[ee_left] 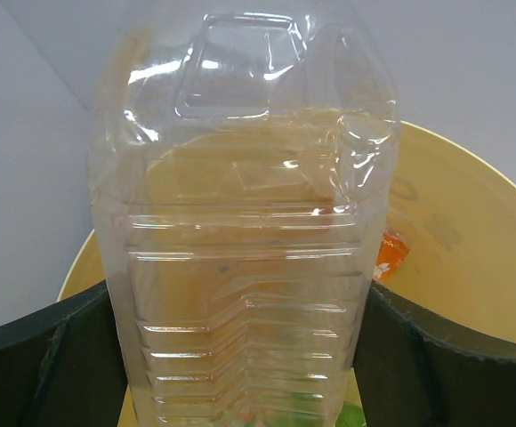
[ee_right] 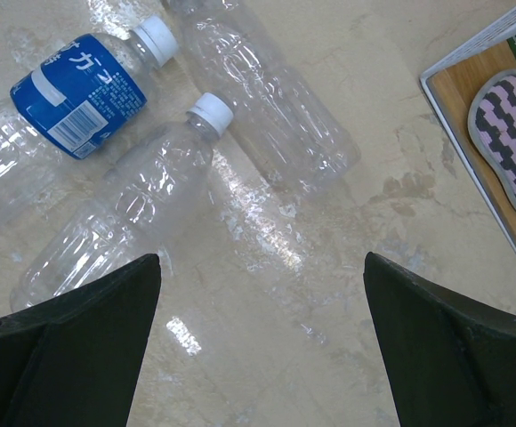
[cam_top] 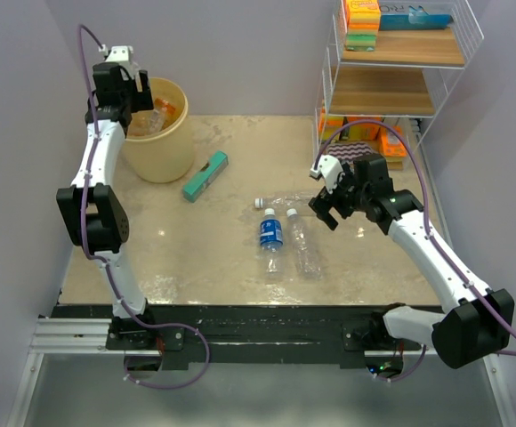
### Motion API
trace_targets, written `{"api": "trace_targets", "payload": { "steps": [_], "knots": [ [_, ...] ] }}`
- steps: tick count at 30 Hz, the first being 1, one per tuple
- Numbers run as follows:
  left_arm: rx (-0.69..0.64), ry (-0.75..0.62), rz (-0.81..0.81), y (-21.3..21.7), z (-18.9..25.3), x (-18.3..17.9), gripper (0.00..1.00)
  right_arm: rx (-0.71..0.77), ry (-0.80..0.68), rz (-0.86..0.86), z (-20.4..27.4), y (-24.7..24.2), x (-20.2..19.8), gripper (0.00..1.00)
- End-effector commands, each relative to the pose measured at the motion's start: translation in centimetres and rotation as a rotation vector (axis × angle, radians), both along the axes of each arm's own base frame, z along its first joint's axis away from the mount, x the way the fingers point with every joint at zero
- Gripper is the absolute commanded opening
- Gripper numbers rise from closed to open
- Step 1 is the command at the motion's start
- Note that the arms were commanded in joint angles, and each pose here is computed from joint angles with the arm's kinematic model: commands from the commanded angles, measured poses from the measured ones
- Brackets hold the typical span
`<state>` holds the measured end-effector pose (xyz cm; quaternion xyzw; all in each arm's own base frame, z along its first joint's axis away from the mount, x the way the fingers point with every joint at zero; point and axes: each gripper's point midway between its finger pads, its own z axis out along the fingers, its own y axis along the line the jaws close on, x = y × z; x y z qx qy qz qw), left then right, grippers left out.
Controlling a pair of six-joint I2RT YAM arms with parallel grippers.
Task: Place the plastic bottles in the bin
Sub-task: Place the plastic bottle in the trash bin.
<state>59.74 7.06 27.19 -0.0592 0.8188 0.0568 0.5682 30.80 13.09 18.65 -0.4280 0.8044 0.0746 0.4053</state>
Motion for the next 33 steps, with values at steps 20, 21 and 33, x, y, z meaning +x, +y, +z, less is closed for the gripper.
{"api": "trace_targets", "payload": {
  "steps": [20,21,33],
  "knots": [
    [0.008,-0.059,-0.013,0.2,3.0,-1.7,0.72,0.003,-0.051,-0.013,1.4,-0.5,0.0,0.99],
    [0.010,-0.063,-0.012,0.3,3.2,-1.8,0.75,0.003,-0.049,-0.012,1.4,-0.4,0.0,0.99],
    [0.025,-0.073,-0.002,0.8,4.6,-2.8,0.99,0.007,-0.039,-0.007,1.2,-0.3,-0.2,0.99]
  ]
}}
